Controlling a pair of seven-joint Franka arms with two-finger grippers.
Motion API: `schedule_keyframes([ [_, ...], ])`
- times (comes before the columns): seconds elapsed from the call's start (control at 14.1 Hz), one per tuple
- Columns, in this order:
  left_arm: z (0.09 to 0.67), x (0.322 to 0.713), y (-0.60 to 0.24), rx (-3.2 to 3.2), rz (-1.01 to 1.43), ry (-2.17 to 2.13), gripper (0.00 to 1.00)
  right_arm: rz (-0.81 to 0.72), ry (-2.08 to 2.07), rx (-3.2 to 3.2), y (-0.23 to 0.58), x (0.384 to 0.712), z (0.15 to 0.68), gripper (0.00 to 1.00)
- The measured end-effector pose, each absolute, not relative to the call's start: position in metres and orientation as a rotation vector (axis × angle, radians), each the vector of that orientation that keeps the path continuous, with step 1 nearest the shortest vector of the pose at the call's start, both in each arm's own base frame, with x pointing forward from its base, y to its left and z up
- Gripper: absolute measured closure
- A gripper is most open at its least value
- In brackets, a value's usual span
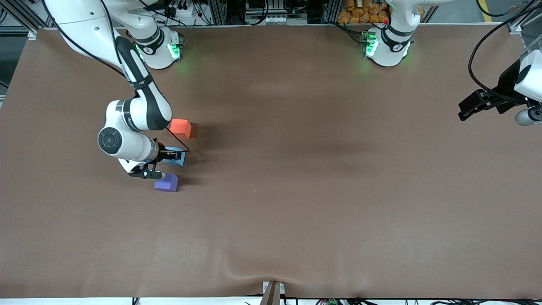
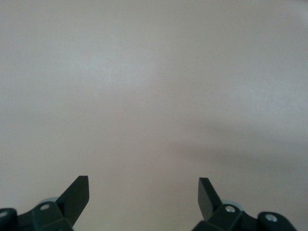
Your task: Place blue block between orange and purple blocks
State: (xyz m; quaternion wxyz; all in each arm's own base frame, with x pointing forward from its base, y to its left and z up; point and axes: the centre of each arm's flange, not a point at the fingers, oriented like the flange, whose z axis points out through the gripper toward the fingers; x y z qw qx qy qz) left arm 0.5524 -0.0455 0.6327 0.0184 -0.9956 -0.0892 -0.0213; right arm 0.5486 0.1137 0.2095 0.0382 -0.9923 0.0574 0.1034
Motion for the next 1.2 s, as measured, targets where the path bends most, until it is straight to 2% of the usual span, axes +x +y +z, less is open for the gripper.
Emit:
schedule_keyframes([
  [0.07,0.633,0.553,-0.045,-3.095,-0.071,-0.279,0.0,0.317,0.176,-3.044,0.114,0.549,0.21,0.44],
  [0.14,0.633,0.553,-0.045,-3.096,-0.074,-0.279,0.0,0.318,0.176,-3.044,0.114,0.548,0.209,0.4],
  [0.42,0.632,0.554,-0.045,-3.098,-0.074,-0.279,0.0,0.327,0.177,-3.044,0.113,0.547,0.207,0.01],
  [0.85,0.627,0.557,-0.046,-3.098,-0.063,-0.276,0.0,0.349,0.176,-3.037,0.113,0.55,0.22,0.0],
  [0.99,0.625,0.558,-0.046,-3.099,-0.062,-0.273,0.0,0.336,0.193,-3.023,0.105,0.565,0.25,0.0],
  [1.2,0.625,0.559,-0.047,-3.1,-0.064,-0.268,0.0,0.272,0.235,-2.993,0.078,0.597,0.323,0.0],
])
